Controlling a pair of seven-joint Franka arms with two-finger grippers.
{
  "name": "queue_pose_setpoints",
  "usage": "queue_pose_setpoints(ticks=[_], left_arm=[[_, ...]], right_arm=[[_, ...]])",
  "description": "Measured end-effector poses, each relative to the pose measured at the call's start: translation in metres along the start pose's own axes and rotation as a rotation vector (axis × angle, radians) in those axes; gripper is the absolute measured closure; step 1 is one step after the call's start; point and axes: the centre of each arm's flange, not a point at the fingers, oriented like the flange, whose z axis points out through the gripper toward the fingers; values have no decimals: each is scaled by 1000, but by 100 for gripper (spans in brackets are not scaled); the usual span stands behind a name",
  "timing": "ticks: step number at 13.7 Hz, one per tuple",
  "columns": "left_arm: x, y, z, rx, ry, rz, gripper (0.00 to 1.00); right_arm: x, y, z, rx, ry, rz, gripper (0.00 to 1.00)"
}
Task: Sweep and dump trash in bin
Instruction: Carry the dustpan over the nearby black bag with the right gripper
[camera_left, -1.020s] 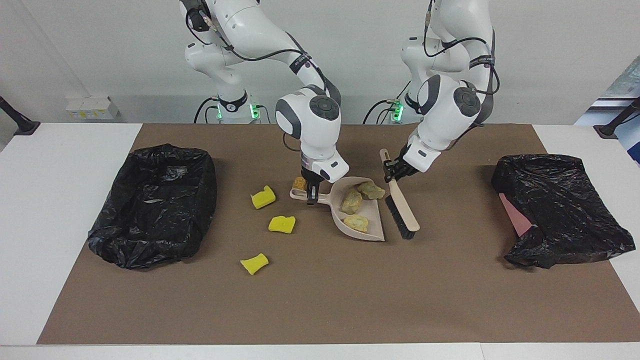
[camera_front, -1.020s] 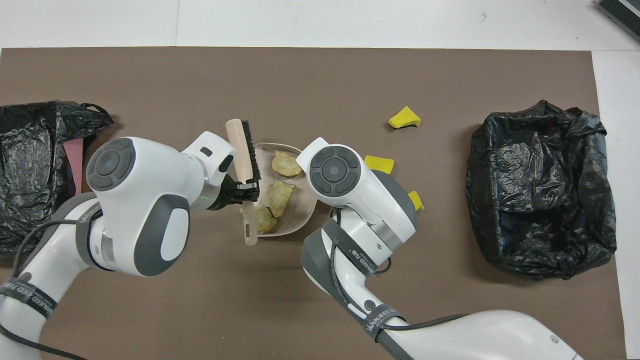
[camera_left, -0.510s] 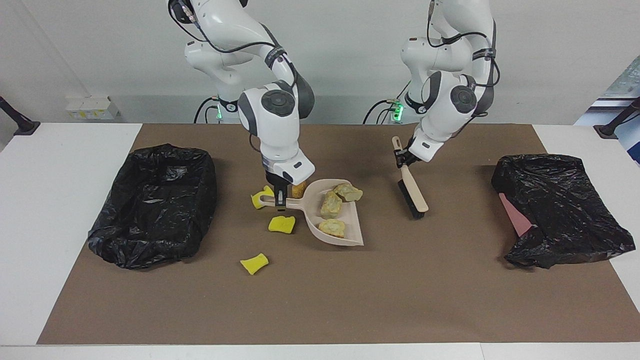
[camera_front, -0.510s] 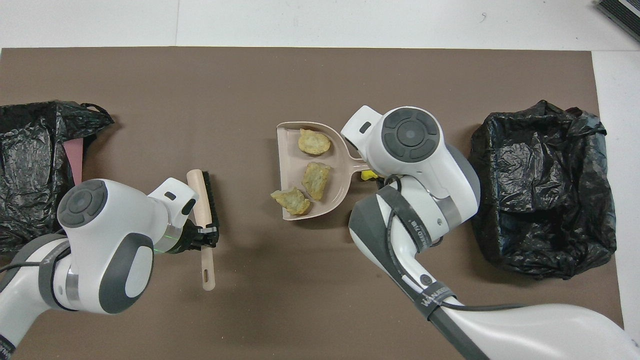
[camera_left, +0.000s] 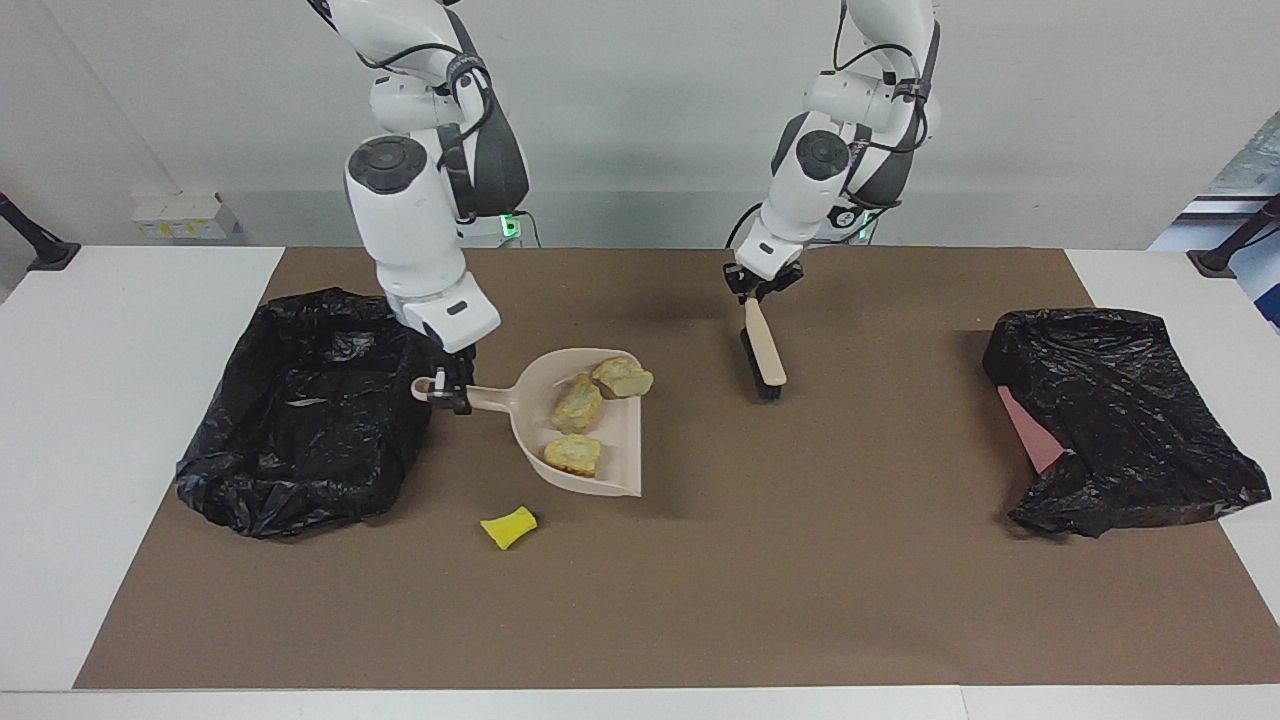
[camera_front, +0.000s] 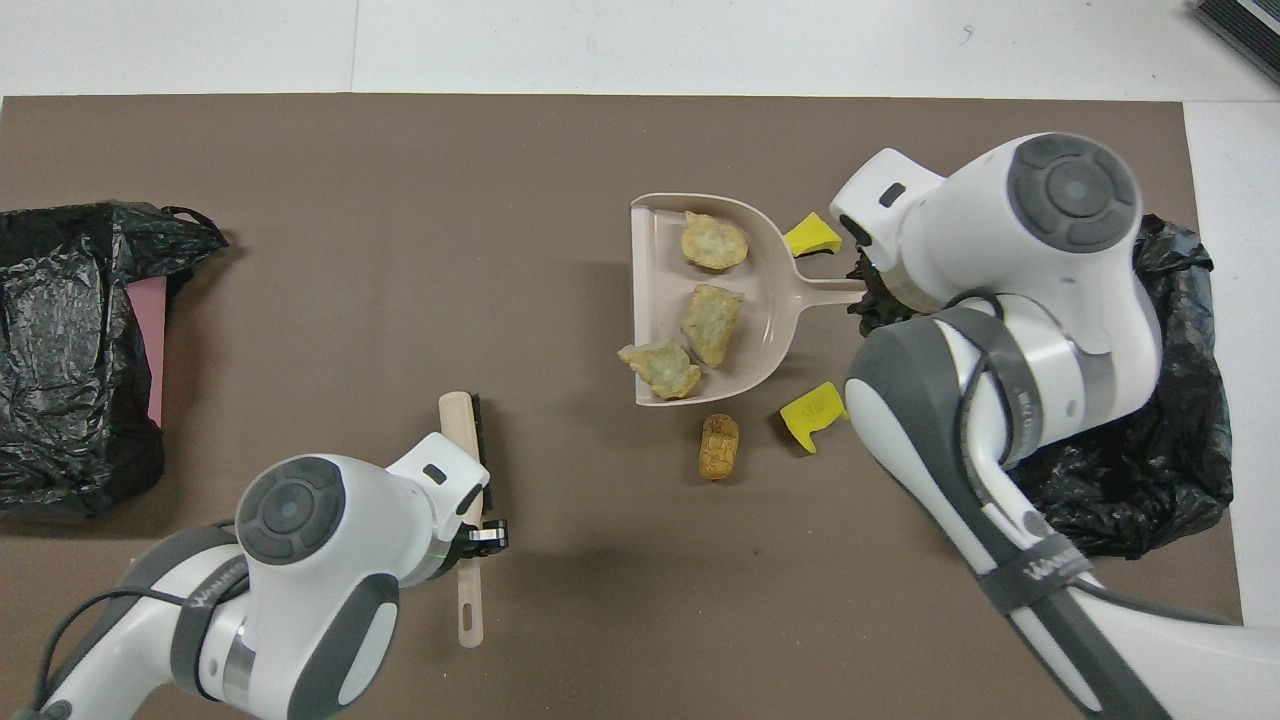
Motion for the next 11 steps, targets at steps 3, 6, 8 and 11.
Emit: queue_pose_setpoints(ticks=[3,6,8,11], left_arm=[[-32,26,16,41,18,-12,74],[-48,32,32,40,43,-20,74],[-40,29,30,38,50,-34,53],[3,17,-5,-22,101,-119,20]], right_arm=[[-80,2,-25,12,-13,89,69],[-171,-5,-43,27,-18,171,69],[-230,-13,-45,35,-25,230,69],[-300,-30,-48,40,-85,279,69]])
